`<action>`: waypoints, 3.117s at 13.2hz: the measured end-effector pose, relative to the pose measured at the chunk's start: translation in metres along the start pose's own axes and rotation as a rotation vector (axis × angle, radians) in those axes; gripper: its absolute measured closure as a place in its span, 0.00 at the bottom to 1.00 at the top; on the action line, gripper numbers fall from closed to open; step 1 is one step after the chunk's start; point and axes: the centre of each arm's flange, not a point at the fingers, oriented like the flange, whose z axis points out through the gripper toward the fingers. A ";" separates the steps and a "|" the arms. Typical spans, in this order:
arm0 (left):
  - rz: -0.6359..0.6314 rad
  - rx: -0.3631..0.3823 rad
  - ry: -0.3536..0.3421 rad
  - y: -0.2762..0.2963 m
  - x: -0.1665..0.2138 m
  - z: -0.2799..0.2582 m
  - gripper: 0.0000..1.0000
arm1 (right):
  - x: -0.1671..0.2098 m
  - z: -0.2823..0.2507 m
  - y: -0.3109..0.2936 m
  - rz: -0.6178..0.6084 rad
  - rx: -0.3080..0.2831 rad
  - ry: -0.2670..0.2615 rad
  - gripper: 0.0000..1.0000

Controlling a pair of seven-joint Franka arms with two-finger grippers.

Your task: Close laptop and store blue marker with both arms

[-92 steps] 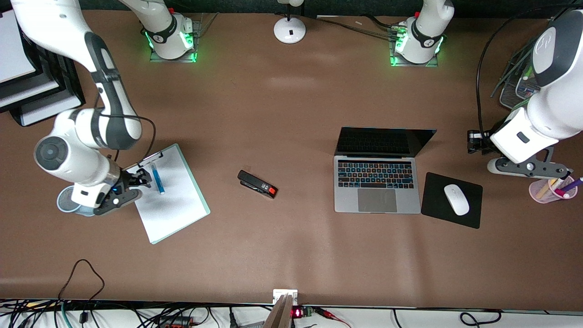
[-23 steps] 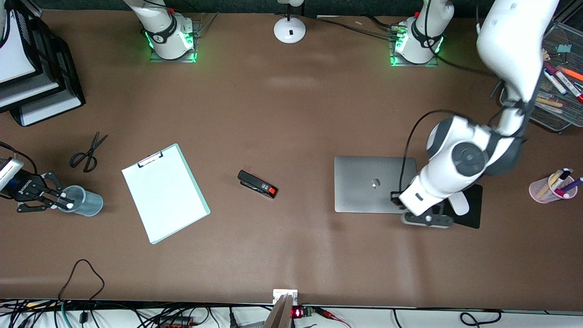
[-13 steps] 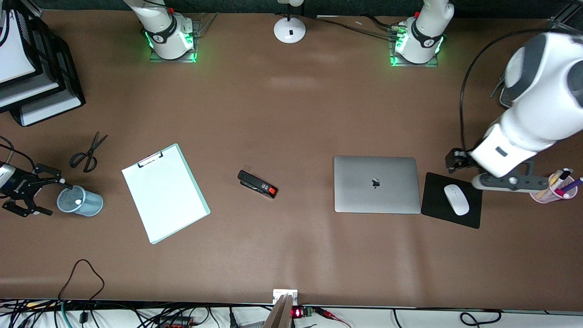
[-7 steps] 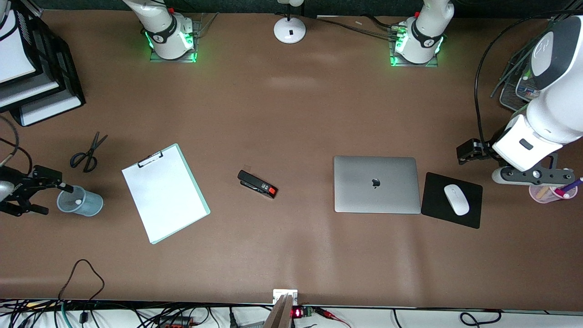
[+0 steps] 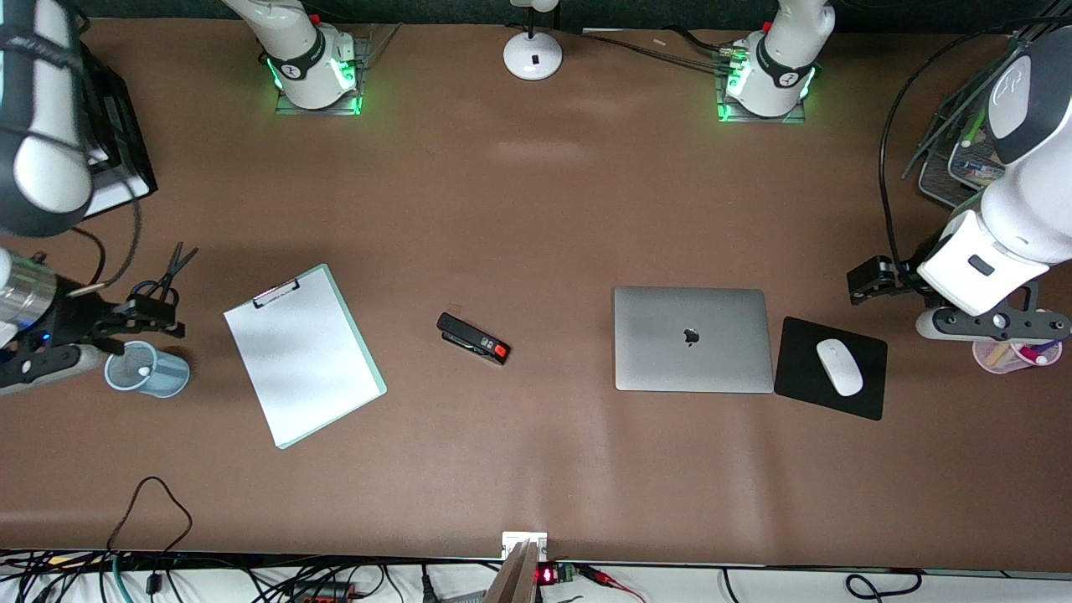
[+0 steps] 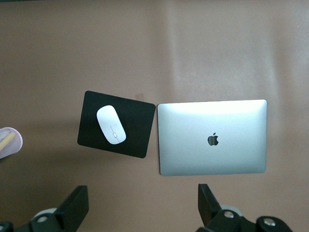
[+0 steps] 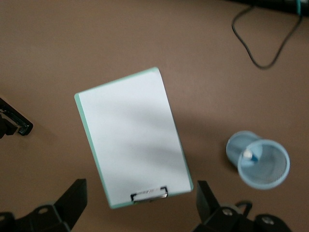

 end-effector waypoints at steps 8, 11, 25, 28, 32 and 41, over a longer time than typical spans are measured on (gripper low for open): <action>0.104 0.001 0.001 -0.019 0.000 -0.004 0.00 | -0.075 -0.095 -0.022 0.089 -0.066 -0.015 0.00; 0.114 -0.001 0.002 -0.014 -0.001 -0.005 0.00 | -0.108 -0.120 -0.027 0.090 -0.082 0.010 0.00; 0.038 0.033 0.018 -0.077 -0.057 -0.003 0.00 | -0.136 -0.136 -0.034 0.090 -0.081 0.025 0.00; 0.051 0.037 0.034 -0.071 -0.079 0.001 0.00 | -0.136 -0.135 -0.034 0.091 -0.081 0.024 0.00; 0.069 0.038 0.041 -0.059 -0.088 -0.005 0.00 | -0.136 -0.136 -0.033 0.093 -0.074 0.027 0.00; 0.070 0.038 0.037 -0.059 -0.088 -0.003 0.00 | -0.136 -0.135 -0.034 0.093 -0.072 0.027 0.00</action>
